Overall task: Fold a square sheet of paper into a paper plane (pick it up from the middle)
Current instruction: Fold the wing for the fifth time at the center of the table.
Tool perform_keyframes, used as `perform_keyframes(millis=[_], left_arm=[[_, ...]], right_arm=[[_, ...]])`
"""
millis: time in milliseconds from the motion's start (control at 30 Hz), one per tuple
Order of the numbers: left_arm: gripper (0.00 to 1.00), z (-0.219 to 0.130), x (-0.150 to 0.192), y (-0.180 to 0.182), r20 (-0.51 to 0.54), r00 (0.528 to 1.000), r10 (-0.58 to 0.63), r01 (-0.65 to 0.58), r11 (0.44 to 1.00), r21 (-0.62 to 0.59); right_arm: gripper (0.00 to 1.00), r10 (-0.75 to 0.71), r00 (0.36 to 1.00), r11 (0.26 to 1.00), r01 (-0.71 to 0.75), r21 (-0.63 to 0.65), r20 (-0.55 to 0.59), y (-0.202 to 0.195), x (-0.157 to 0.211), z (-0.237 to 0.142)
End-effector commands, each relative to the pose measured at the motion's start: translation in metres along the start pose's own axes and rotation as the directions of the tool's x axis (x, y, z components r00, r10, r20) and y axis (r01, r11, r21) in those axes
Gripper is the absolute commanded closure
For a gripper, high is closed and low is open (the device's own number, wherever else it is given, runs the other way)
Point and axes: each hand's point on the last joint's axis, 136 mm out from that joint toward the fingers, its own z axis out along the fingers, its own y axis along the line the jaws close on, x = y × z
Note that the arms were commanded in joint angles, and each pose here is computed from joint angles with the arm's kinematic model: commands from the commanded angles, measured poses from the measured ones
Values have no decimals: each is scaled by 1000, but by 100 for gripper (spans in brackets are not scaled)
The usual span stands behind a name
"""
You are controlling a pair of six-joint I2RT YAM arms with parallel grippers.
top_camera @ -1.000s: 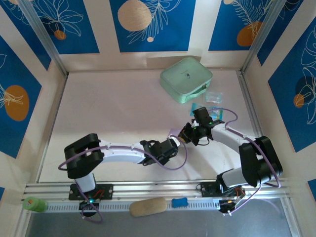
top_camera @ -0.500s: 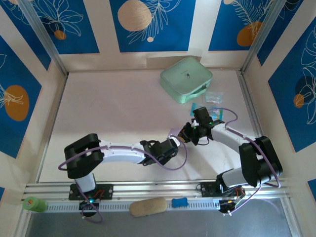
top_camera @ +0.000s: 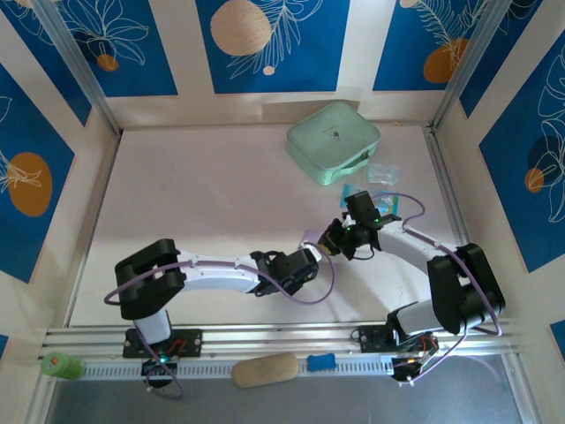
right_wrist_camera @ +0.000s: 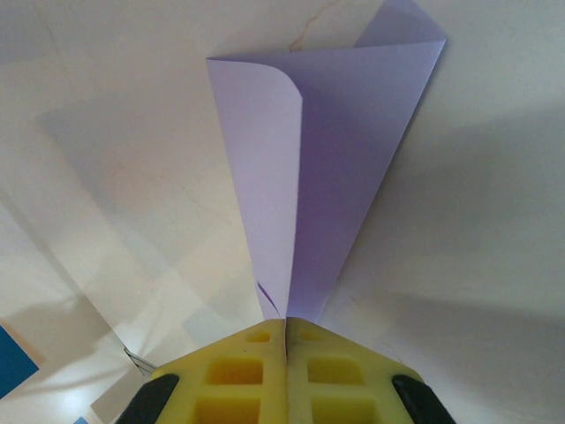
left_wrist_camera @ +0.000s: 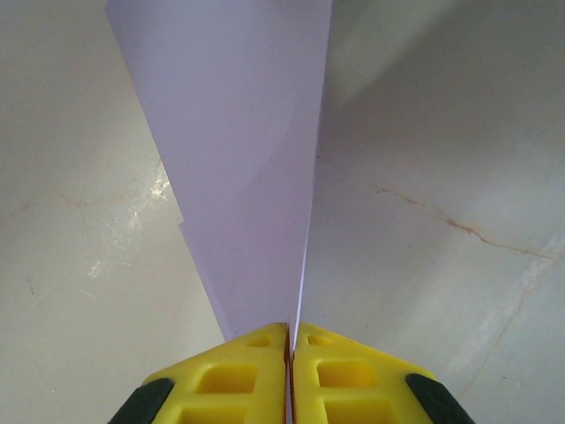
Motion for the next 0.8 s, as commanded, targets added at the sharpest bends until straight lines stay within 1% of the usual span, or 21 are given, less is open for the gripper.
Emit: perform_keyframes(millis=[0, 67, 167, 333, 400, 533, 633, 767], left_arm=[[92, -1, 2, 0, -12, 1000, 2, -3, 1000, -16], [94, -1, 3, 0, -17, 1000, 1, -2, 1000, -16], [99, 0, 3, -2, -20, 1000, 1, -1, 1000, -8], [100, 2, 5, -6, -28, 1000, -3, 4, 1000, 14], [100, 4, 6, -9, -37, 999, -11, 13, 999, 39], [100, 8, 6, -18, -60, 997, -55, 62, 989, 134], [100, 10, 5, -22, -79, 993, -90, 105, 973, 205], [100, 12, 4, -28, -101, 987, -125, 149, 947, 285]], right_arm=[[100, 24, 999, 1000, -24, 0, -33, -3, 5, 1], [100, 24, 999, 1000, -24, 1, -33, -4, 5, 1], [100, 25, 999, 1000, -25, 1, -34, -4, 6, 2], [100, 18, 999, 1000, -18, -1, -32, -3, 5, 1], [93, 6, 1000, 1000, -6, 3, -27, -3, 5, -1], [74, -22, 1000, 1000, 22, 22, 2, -4, 2, -10], [64, -36, 999, 999, 36, 4, 30, -2, 0, -19], [62, -42, 997, 999, 44, -26, 60, 0, -2, -30]])
